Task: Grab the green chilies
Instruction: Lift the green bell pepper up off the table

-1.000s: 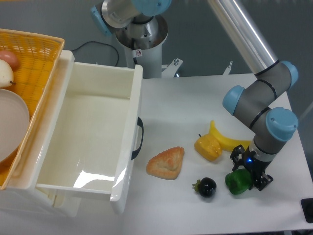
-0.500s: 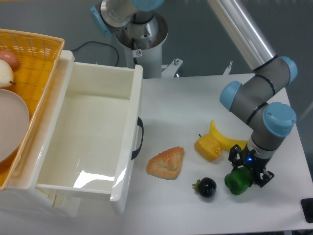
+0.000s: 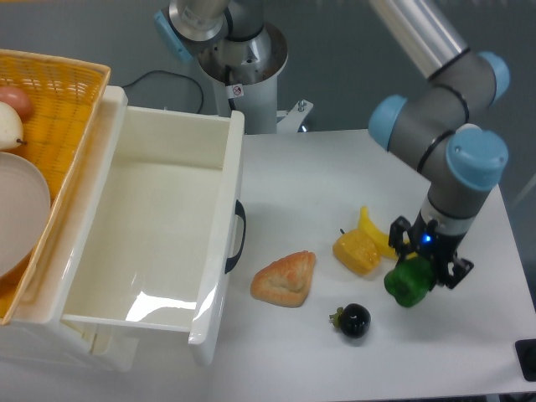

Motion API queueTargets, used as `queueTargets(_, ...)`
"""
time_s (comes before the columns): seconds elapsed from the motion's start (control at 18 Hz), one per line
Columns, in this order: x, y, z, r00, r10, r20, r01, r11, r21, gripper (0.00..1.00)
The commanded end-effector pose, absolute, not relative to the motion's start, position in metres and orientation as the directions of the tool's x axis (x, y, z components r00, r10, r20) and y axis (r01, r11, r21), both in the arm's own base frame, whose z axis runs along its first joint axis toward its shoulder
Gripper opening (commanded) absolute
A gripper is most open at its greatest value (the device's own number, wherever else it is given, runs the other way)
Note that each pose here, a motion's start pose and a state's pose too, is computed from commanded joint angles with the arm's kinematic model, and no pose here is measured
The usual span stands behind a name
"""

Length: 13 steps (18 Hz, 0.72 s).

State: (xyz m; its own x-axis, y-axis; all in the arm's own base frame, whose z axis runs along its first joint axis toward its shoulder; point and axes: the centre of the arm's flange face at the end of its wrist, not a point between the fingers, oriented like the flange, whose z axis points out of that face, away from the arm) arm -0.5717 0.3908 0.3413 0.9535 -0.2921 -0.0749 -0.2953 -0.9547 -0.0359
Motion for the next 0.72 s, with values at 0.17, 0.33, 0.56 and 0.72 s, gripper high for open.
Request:
queueTargets(0.17,-0.559,0.388,0.365,0.949,-0.304,-0.08,-0.304,-0.953,0.001,0.41)
queueTargets(0.33,-0.554,0.385,0.376,0.95,-0.306,-0.059,-0.306,-0.952,0.003,0.41)
queueTargets(0.56,-0.556,0.38,0.381,0.949,-0.31,-0.062,-0.31,-0.951,0.004,0.41)
queueTargets(0.72,-0.556,0.379,0.382,0.949,-0.309,-0.063,-0.309,-0.951,0.004,0.41)
